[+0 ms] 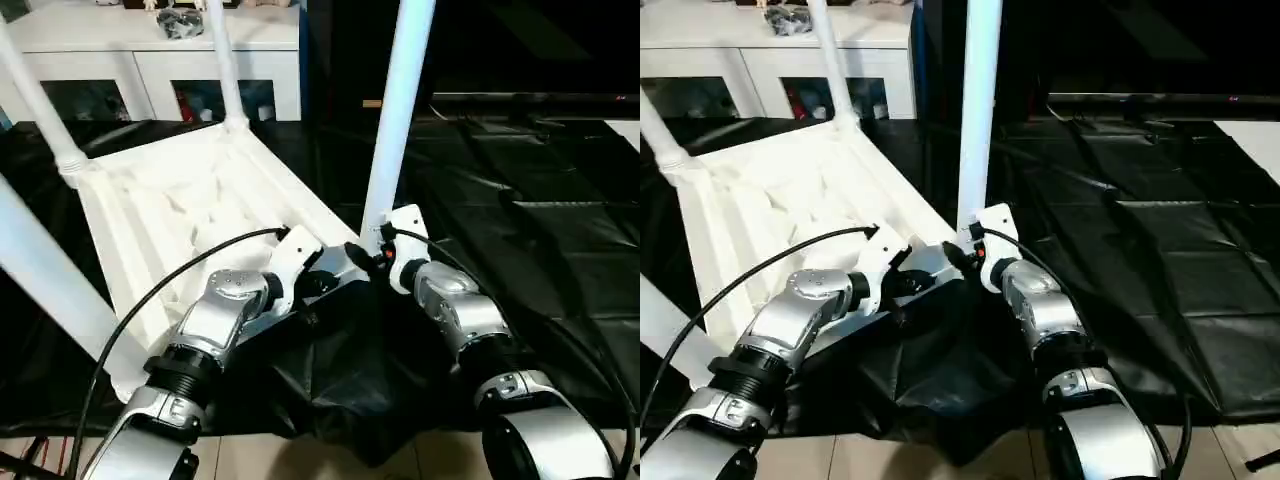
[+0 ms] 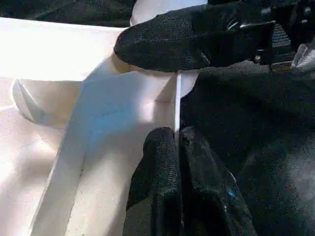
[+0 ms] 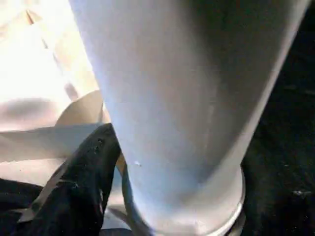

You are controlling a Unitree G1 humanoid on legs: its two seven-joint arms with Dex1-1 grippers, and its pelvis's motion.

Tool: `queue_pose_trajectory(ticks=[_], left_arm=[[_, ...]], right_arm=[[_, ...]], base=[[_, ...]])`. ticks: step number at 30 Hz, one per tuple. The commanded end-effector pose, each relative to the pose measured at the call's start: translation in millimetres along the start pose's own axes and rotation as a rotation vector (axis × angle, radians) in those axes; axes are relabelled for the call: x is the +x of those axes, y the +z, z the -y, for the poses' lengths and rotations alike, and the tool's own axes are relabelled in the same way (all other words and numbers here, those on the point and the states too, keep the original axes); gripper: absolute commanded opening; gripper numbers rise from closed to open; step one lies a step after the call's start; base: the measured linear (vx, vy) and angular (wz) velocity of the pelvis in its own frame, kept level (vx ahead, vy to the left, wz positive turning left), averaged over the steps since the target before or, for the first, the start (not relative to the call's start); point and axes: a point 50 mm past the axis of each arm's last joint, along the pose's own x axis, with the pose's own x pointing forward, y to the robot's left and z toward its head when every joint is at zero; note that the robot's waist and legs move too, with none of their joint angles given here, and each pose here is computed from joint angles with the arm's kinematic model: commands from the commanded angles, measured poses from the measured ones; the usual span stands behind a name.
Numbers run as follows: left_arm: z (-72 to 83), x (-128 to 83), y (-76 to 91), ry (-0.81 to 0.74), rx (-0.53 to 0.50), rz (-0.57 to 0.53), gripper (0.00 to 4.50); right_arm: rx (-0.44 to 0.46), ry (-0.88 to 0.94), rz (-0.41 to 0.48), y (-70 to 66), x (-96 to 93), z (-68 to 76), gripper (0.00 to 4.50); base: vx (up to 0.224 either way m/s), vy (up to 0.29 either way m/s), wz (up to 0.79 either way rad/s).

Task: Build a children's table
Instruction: Rotate leg to tighten

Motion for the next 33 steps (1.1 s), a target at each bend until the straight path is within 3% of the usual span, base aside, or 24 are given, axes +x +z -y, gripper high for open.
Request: queue_pose_trajectory(ticks=[1, 8, 12, 19, 23, 30, 33], left_arm=[[14.8, 7, 14.7, -0.104, 0.044, 0.082, 0.00], [12.5, -14, 1.8, -0.269, 0.120, 0.018, 0.00], [14.7, -25, -0.5, -0.389, 0.139, 0.013, 0.00], [20.8, -40, -7.4, -0.552, 0.149, -0.041, 0.00], [21.0, -43, -9.4, -0.580, 0.150, -0.059, 0.00], [19.8, -42, -9.4, -0.546, 0.150, -0.056, 0.00], [14.6, -32, -4.1, -0.421, 0.140, -0.018, 0.00]], right_arm=[[-0.015, 0.204, -0.064, -13.8, 10.5, -33.7, 3.90], [-0.224, 0.485, -0.036, -7.9, -14.8, -26.1, 3.90], [-0.215, 0.614, -0.044, -6.6, -28.8, -21.9, 3.90], [-0.211, 0.830, -0.117, -10.9, -53.1, -20.6, 3.13], [-0.208, 0.858, -0.132, -11.7, -57.2, -20.9, 2.79], [-0.185, 0.861, -0.134, -13.4, -57.9, -26.0, 2.67], [-0.157, 0.667, -0.103, -16.4, -41.6, -23.7, 2.67]], base=[[0.000, 0.000, 0.00], [0.000, 0.000, 0.00], [0.000, 0.000, 0.00], [0.000, 0.000, 0.00], [0.000, 0.000, 0.00], [0.000, 0.000, 0.00], [0.000, 0.000, 0.00]])
